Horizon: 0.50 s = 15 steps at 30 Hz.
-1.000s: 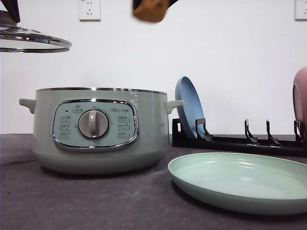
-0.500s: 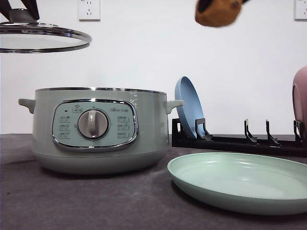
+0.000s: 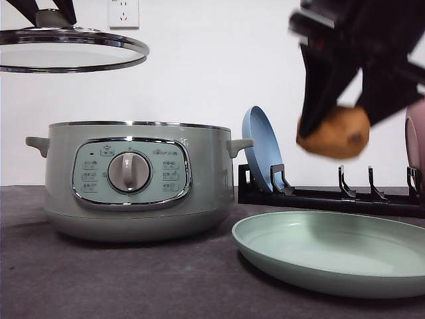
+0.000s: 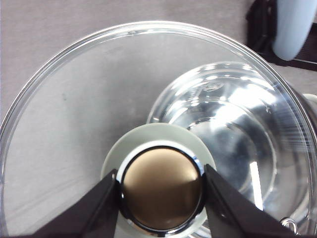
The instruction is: Transfer potato from steamer to green plate
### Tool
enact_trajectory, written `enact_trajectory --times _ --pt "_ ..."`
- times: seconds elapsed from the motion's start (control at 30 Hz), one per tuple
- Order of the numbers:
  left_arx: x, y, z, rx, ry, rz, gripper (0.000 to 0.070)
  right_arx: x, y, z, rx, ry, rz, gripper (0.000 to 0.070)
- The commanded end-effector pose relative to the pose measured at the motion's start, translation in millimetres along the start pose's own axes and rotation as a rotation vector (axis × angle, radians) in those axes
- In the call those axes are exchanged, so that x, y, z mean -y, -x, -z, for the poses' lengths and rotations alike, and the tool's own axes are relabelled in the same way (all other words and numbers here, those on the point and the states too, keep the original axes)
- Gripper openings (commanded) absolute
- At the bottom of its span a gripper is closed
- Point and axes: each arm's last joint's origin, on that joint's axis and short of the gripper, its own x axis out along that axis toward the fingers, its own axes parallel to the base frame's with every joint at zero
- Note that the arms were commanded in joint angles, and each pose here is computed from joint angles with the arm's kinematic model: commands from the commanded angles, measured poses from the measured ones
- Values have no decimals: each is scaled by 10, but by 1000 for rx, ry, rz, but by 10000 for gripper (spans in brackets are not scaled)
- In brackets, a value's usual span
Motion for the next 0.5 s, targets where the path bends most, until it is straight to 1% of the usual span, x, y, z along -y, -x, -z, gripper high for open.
enact_trajectory --times 0.0,0.2,0.47 --pt "36 109 -71 74 -16 9 1 -1 -96 54 -1 -61 -2 154" --pt "98 104 -71 72 -32 25 1 93 -377 285 -18 -104 7 155" --pt "188 97 -68 67 -54 48 1 151 -617 404 -82 -108 61 156"
